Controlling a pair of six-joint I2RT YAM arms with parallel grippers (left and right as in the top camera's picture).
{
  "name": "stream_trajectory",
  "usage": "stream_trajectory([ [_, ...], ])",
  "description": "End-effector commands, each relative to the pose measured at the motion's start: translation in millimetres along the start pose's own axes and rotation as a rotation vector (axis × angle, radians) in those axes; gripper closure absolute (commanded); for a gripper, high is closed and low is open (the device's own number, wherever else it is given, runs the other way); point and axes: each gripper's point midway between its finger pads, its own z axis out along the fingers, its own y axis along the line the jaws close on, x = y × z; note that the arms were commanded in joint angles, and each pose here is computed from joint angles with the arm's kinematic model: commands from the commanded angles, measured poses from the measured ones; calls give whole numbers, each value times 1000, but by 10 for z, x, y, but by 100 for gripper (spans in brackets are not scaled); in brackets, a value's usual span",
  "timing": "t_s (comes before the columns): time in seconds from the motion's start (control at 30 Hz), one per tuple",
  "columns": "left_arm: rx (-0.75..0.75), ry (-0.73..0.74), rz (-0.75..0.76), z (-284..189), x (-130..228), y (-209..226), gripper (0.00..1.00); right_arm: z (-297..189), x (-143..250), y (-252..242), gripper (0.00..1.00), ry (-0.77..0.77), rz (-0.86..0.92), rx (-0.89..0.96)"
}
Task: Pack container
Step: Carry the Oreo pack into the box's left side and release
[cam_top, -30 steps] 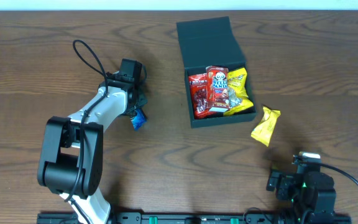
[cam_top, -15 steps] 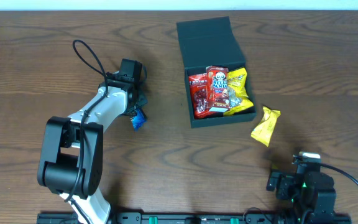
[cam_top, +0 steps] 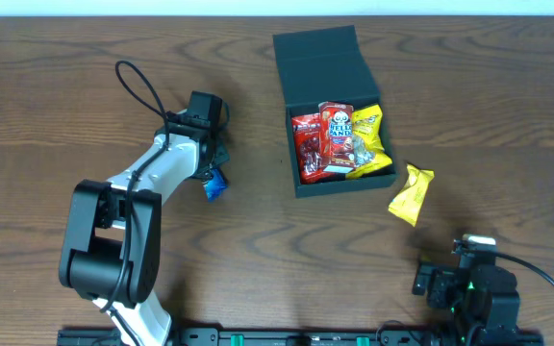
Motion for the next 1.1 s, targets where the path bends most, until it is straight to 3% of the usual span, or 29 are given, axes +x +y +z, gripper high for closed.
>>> stream_trajectory([
  [0.0, 3, -12, 18, -84, 9, -32, 85, 6, 18, -16, 1, 4, 0, 6],
  [0.17, 18, -25, 73, -277, -2, -137, 94, 6, 18, -16, 1, 4, 0, 6],
  [0.47, 43, -61, 213, -774, -46, -527, 94, 6, 18, -16, 1, 4, 0, 6],
  [0.8, 191, -171, 447, -1520, 127, -1450, 94, 6, 18, -16, 1, 4, 0, 6],
  [1.07, 233, -151, 389, -1514, 292, -1865, 94, 6, 18, -16, 1, 4, 0, 6],
])
